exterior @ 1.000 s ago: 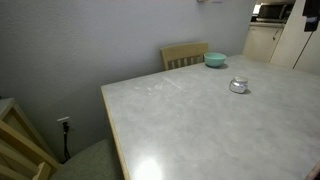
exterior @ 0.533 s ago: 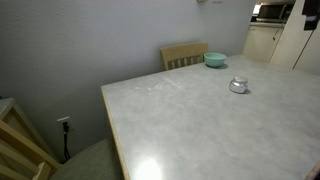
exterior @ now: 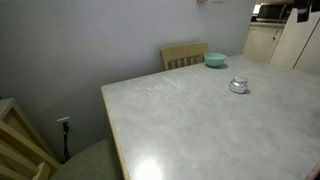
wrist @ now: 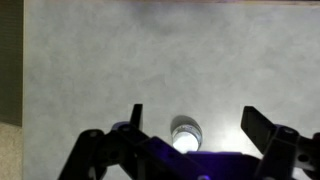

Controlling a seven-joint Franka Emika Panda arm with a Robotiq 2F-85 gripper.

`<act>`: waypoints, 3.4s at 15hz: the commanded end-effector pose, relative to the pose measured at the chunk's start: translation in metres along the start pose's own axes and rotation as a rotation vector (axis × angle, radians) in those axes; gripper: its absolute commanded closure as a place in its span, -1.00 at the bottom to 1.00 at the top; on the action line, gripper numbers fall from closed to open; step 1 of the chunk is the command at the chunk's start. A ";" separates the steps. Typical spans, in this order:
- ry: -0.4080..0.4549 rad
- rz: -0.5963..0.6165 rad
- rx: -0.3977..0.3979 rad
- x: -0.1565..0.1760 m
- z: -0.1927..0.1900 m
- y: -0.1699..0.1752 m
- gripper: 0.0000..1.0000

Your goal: Put the the silver lid on the table

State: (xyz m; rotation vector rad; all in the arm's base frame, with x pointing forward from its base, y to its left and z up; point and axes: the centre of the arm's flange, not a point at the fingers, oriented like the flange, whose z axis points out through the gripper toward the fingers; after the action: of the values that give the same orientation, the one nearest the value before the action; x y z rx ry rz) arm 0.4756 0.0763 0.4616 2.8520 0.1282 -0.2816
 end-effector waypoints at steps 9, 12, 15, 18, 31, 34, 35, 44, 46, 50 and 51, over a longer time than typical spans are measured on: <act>0.104 0.045 0.041 0.033 0.005 0.009 -1.00; 0.197 0.059 0.113 0.042 0.011 0.034 -1.00; 0.246 0.040 0.230 0.056 0.027 0.058 -1.00; 0.241 0.066 0.201 0.052 0.018 0.057 -1.00; 0.208 0.040 0.221 0.074 0.037 0.060 -1.00; 0.183 0.037 0.224 0.086 0.049 0.061 -1.00; 0.173 0.034 0.227 0.091 0.053 0.062 -1.00; 0.193 0.026 0.262 0.091 0.062 0.057 -1.00; 0.217 0.042 0.329 0.098 0.068 0.064 -1.00; 0.293 0.072 0.442 0.098 0.076 0.084 -1.00; 0.314 0.083 0.473 0.097 0.078 0.088 -1.00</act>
State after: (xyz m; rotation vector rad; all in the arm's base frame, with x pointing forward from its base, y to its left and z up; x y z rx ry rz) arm 0.5661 -0.0046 0.4013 3.2640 0.0132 0.0984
